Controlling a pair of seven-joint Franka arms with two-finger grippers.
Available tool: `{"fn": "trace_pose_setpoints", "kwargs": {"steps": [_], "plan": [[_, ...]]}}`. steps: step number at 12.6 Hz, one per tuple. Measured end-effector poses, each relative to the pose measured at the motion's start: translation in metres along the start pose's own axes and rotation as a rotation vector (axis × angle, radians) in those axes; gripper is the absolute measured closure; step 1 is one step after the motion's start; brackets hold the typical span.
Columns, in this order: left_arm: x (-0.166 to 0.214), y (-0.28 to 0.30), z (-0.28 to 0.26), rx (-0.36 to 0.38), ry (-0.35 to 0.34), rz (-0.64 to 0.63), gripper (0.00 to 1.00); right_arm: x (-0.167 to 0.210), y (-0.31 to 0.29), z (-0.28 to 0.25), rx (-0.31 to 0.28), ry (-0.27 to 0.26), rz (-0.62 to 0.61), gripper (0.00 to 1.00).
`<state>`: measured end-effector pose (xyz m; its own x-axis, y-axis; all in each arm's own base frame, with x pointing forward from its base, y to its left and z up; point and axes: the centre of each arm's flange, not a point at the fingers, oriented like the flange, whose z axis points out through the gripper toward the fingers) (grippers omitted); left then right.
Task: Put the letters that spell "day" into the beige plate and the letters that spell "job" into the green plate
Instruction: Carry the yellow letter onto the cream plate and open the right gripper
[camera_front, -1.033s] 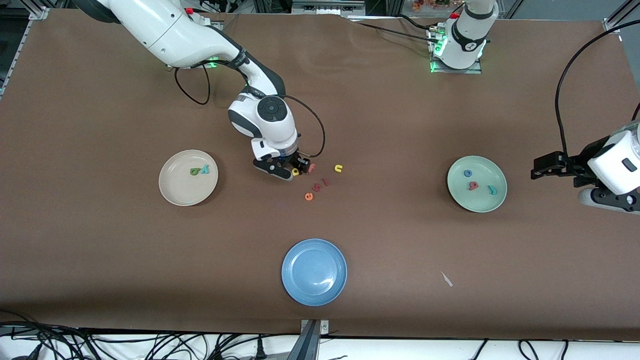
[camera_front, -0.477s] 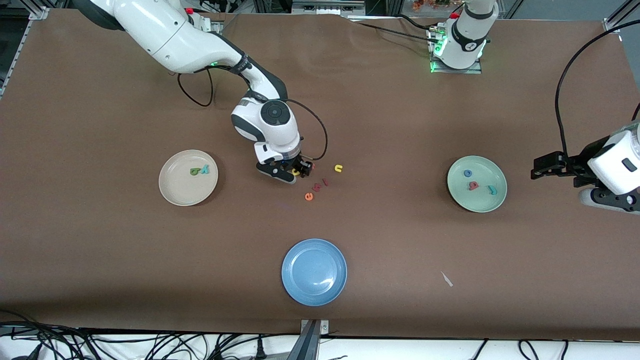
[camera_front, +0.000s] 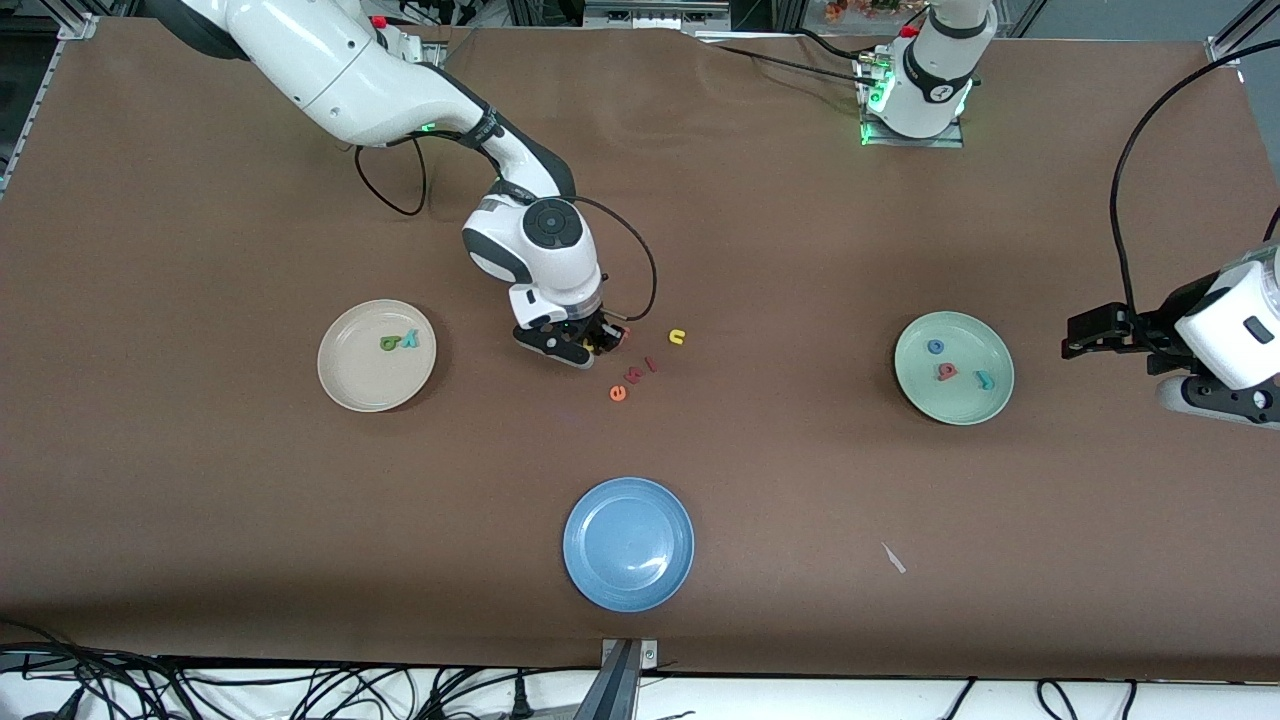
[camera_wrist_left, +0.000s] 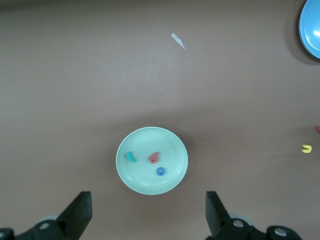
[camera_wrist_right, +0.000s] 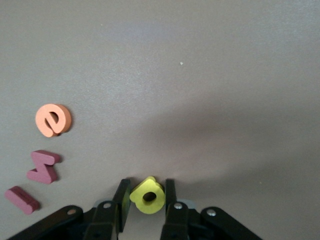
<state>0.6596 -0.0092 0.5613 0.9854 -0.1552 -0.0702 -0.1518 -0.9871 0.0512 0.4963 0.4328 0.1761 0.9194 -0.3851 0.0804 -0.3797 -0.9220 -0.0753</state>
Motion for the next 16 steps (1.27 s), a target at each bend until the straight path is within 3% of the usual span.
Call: {"fn": "trace_pose_setpoints", "kwargs": {"steps": [4,6,9,16], "plan": [[0.000,0.000,0.000,0.000,0.000,0.000,0.00,0.006,0.002,-0.001,-0.005,0.010,0.002,0.68],[0.000,0.000,0.000,0.000,0.000,0.000,0.00,0.025,0.012,-0.009,-0.046,0.035,-0.012,0.68],[0.000,0.000,0.000,0.000,0.000,0.000,0.00,0.060,0.053,-0.033,-0.111,0.064,-0.127,0.68],[0.000,0.000,0.000,0.000,0.000,0.000,0.00,0.151,0.198,-0.098,-0.230,-0.035,-0.457,0.68]]}}
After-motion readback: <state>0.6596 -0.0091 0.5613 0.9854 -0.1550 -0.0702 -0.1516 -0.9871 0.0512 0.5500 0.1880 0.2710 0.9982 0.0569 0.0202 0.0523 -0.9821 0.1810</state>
